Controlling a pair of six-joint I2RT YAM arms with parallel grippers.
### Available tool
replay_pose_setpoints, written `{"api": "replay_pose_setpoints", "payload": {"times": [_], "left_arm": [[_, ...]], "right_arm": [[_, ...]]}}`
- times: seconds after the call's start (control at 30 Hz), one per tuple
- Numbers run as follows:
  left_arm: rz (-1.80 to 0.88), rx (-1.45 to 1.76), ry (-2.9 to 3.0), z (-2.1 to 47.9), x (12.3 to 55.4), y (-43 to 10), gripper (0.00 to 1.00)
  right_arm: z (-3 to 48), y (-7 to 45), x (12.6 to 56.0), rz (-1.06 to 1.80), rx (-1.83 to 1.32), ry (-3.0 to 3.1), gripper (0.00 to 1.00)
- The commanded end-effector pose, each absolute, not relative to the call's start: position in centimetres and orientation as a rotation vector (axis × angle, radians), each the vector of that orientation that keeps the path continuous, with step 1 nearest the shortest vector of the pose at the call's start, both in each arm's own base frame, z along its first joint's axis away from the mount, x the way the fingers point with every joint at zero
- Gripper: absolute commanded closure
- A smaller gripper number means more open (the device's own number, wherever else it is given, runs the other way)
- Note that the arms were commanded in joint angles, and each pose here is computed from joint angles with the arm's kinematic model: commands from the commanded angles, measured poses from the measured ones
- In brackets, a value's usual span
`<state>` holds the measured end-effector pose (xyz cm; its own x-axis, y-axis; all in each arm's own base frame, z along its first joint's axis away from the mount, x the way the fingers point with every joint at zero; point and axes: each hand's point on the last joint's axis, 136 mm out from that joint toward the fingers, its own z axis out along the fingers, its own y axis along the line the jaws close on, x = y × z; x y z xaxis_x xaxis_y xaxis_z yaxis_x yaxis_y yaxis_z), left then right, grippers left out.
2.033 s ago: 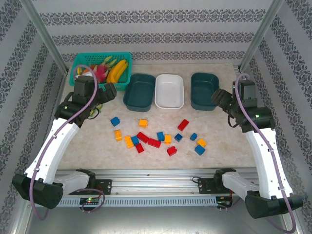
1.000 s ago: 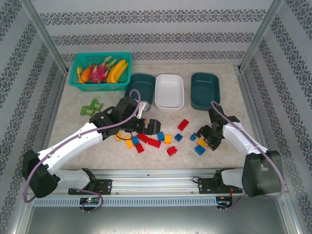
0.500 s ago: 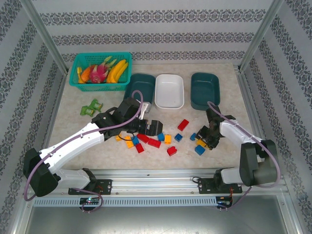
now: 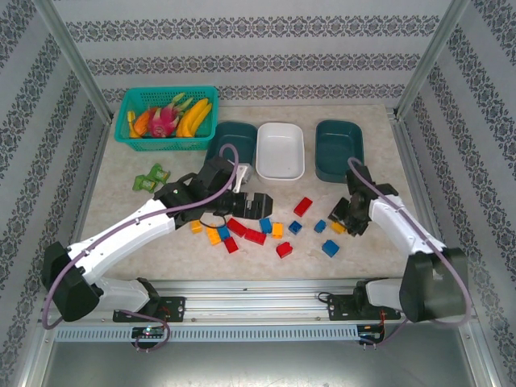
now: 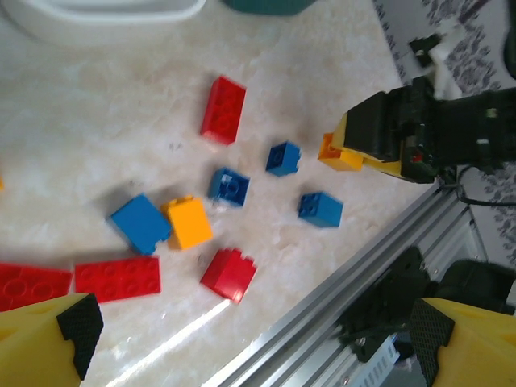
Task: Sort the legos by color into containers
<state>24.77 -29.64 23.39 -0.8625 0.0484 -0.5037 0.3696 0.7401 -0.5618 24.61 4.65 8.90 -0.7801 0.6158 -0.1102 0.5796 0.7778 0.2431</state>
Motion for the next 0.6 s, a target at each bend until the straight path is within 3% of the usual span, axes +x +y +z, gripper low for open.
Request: {"api": "replay_pose_setpoints", "payload": {"times": [0.0, 0.2, 0.57], "left_arm": [[-0.968, 0.286, 2.416, 26.8, 26.8, -30.9, 0.00], [-1.022, 0.224, 2.371, 28.8, 32.6, -33.0, 0.00], [-0.976, 0.149, 2.394, 26.6, 42.1, -35.3, 0.00]], "right_arm": [[14.4, 3.3, 27.3, 0.201, 0.817, 2.672, 0.63], [17.8, 2.5, 35.1, 0.143, 0.692, 2.620, 0.64], [10.8, 1.3, 47.8, 0.178, 0.760, 2.726, 0.66]]}}
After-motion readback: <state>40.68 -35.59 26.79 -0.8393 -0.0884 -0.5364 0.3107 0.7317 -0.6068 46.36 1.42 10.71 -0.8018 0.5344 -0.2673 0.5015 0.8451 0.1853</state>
